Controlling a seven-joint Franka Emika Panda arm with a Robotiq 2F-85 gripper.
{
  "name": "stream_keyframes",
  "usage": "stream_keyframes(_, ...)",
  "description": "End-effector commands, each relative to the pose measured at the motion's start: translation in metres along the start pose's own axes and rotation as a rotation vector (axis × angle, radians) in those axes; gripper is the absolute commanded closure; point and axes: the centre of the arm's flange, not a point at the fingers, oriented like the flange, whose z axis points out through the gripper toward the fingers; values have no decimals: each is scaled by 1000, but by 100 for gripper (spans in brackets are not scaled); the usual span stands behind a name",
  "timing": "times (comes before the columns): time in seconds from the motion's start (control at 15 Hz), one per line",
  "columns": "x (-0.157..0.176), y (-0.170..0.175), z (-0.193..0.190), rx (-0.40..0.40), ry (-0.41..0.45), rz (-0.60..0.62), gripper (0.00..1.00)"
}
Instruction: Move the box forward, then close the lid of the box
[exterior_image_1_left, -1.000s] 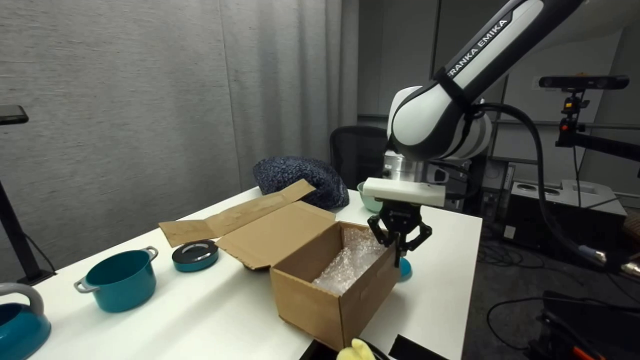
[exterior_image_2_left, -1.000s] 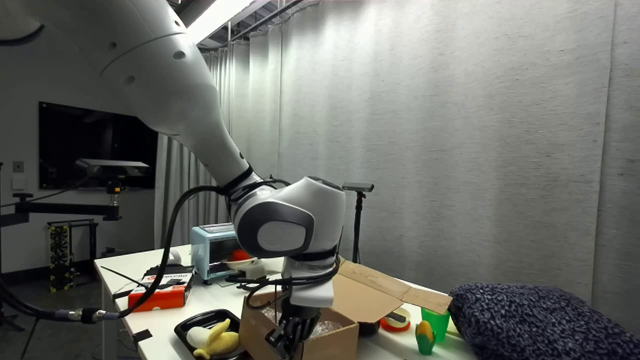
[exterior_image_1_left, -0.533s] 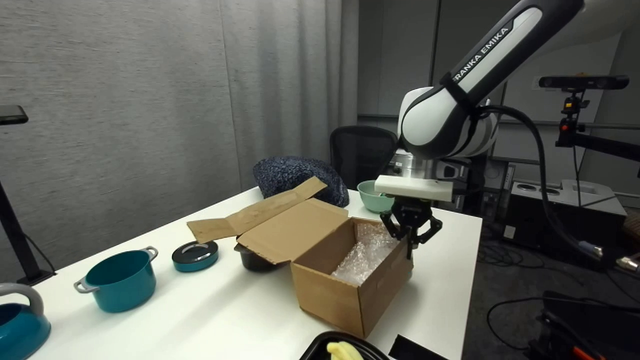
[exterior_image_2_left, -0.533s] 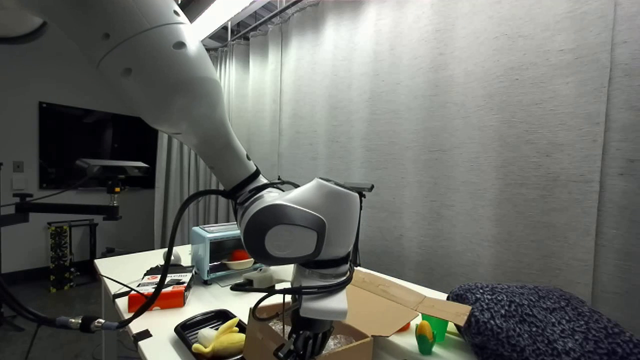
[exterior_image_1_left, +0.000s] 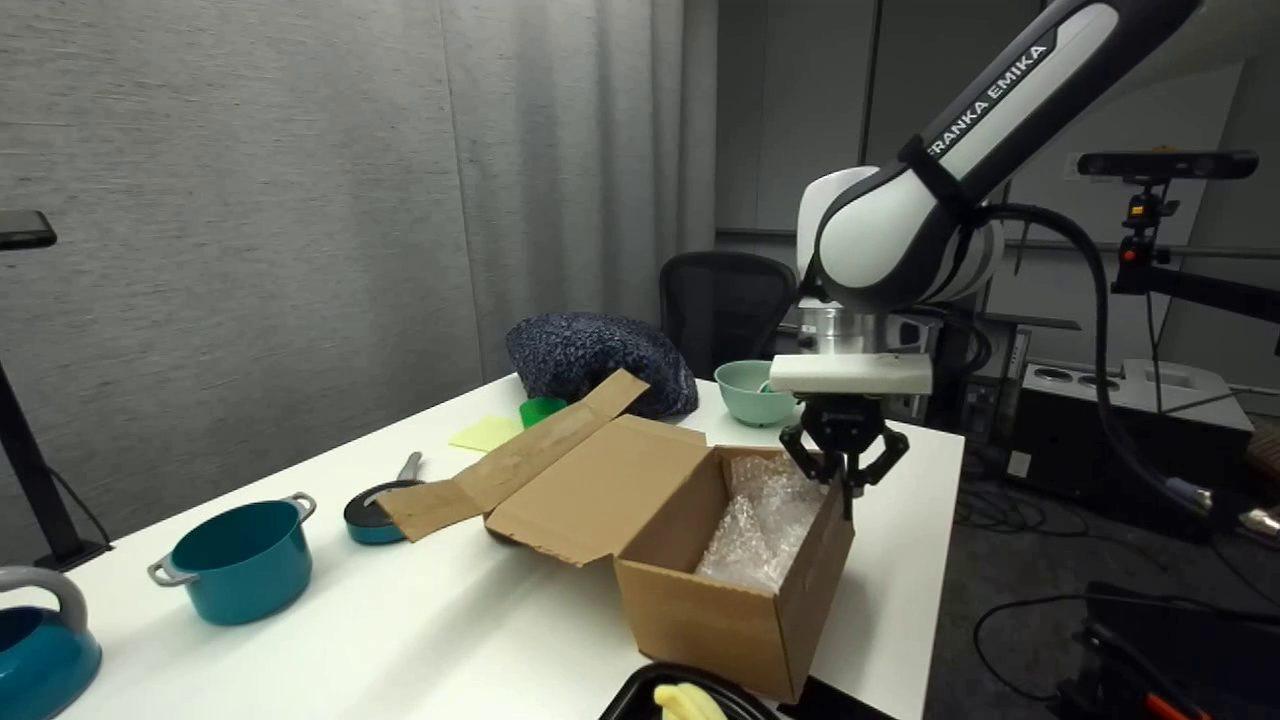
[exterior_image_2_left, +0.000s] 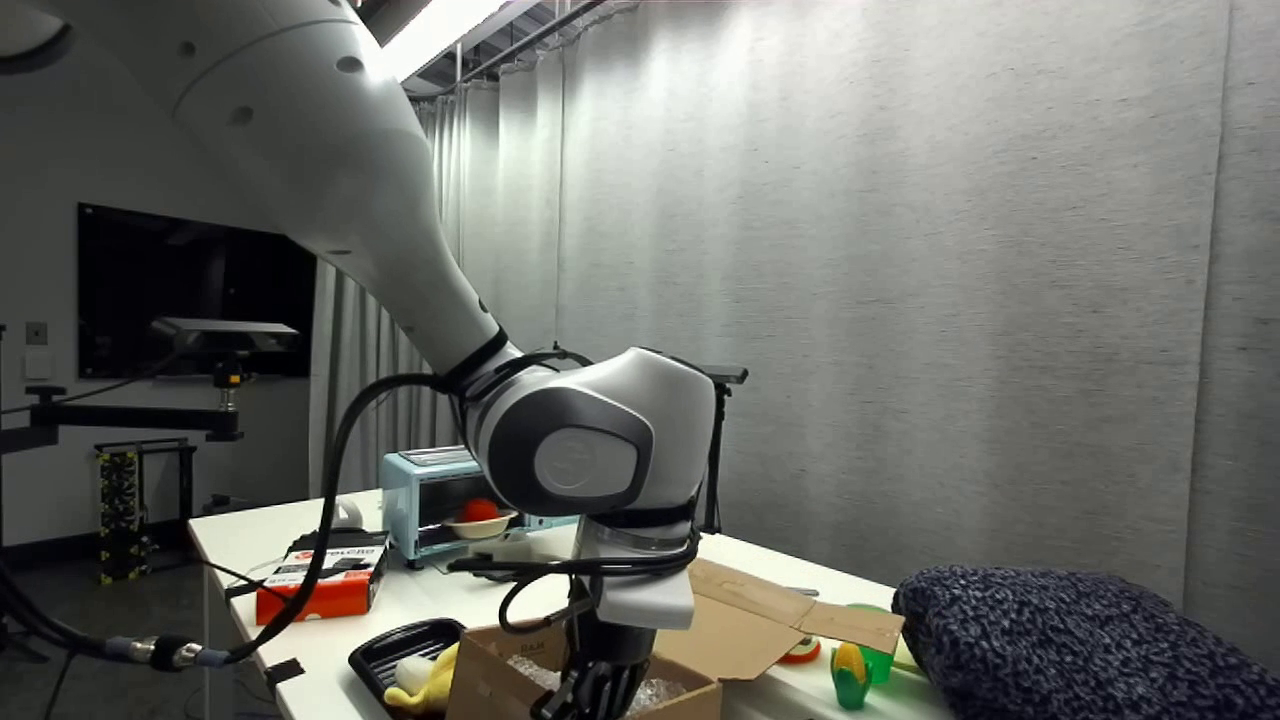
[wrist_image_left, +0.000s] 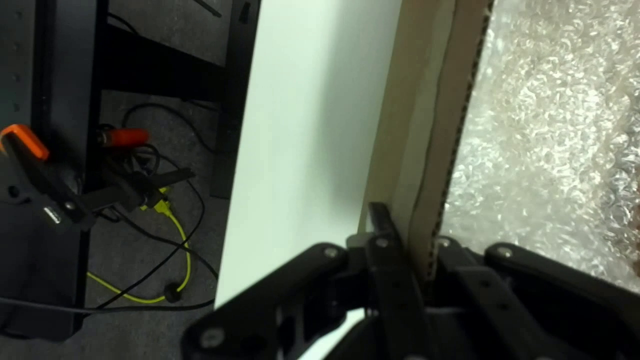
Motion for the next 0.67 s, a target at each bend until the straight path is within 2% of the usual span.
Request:
stream_keyframes(0.0, -4, 20, -3, 12, 19, -14, 98)
stream_keyframes(0.33, -7, 29, 29, 19, 38, 24, 98)
stream_keyframes(0.6, -6, 29, 35, 42, 65, 28, 98)
